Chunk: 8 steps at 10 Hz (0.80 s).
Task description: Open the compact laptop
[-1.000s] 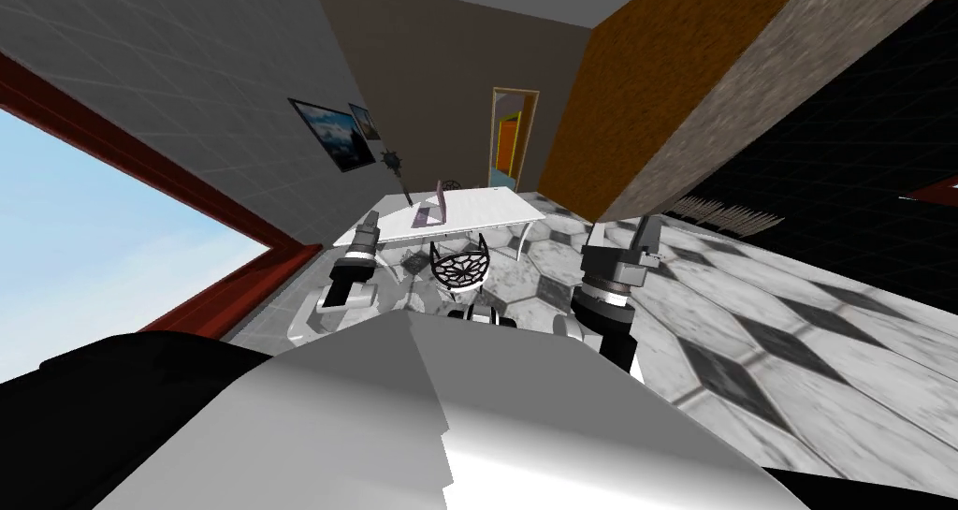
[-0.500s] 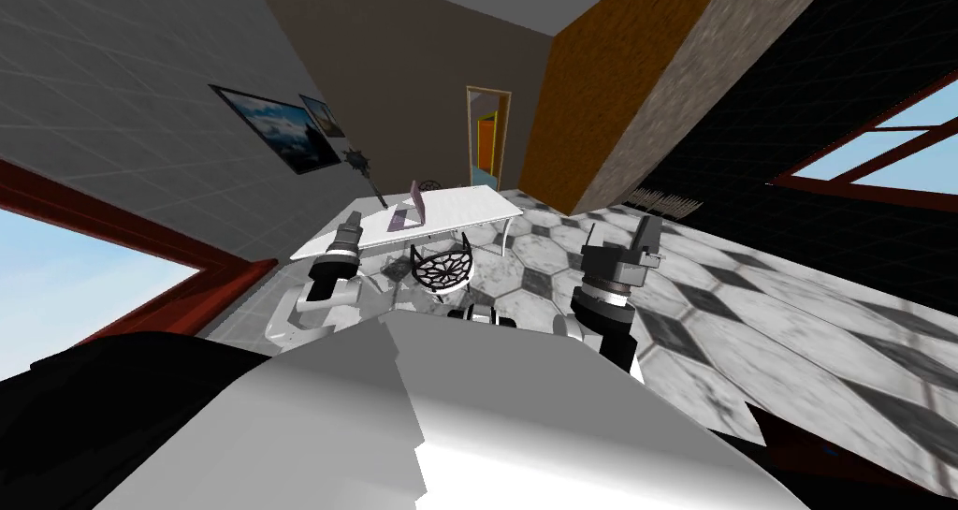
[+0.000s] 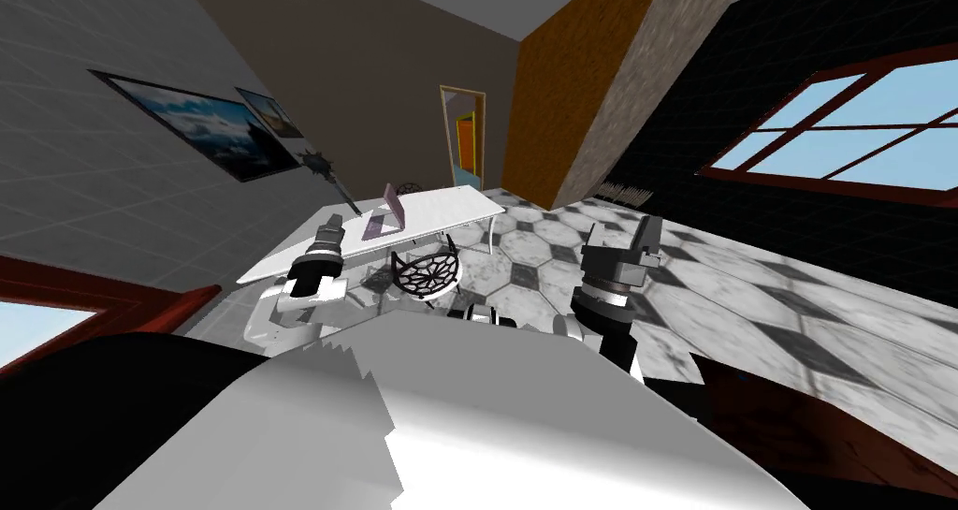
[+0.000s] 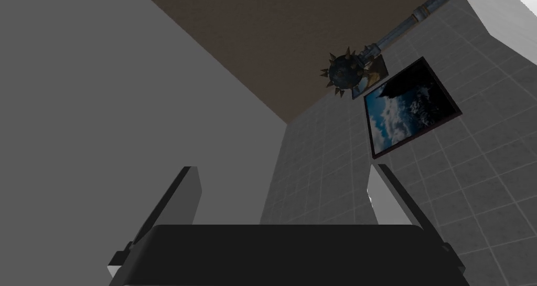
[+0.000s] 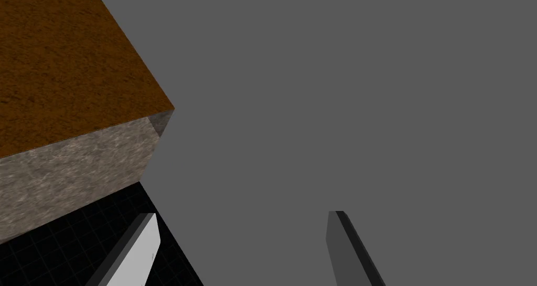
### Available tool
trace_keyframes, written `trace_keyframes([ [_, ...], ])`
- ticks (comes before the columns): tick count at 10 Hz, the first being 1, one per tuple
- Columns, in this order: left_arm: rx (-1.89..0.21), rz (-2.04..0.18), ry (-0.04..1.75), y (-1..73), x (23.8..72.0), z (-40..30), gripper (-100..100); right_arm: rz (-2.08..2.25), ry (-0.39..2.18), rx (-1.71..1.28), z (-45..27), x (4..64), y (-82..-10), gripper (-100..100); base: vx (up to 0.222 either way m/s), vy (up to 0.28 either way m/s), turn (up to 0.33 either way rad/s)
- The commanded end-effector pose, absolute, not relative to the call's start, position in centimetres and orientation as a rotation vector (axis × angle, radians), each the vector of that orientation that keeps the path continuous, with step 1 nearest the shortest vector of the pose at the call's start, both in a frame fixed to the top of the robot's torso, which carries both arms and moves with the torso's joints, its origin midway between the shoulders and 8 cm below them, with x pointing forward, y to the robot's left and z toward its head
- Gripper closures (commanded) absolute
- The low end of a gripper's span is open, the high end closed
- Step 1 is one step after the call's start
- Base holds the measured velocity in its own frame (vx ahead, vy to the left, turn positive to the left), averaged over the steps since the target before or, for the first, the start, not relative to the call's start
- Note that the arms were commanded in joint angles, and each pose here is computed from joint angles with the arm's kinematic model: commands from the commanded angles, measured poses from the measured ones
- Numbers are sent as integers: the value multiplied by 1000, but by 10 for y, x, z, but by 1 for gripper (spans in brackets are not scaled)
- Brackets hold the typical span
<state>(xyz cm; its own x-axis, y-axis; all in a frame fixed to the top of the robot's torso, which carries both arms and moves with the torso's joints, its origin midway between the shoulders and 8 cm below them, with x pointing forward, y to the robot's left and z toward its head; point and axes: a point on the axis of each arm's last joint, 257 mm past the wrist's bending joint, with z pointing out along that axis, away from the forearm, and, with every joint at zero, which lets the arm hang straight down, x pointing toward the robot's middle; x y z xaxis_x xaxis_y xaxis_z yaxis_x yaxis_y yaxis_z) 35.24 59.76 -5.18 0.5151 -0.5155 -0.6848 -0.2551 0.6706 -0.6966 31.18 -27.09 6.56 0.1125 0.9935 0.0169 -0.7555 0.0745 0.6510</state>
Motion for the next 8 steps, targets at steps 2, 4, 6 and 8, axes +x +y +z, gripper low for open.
trace_keyframes([
  [2,-981,-94,1029,651,333,-62,-100,1398,503,589,66,312,-271,0,19,28,-368],
  [4,-1049,-70,1011,675,323,-69,-100,1398,503,589,66,312,-271,0,3,80,-386],
  [6,-1082,-63,1002,686,318,-72,-100,1397,503,589,66,312,-271,0,-6,107,-198],
  [8,-1146,-55,981,705,309,-79,-100,1397,503,589,66,312,-271,0,-19,75,-303],
])
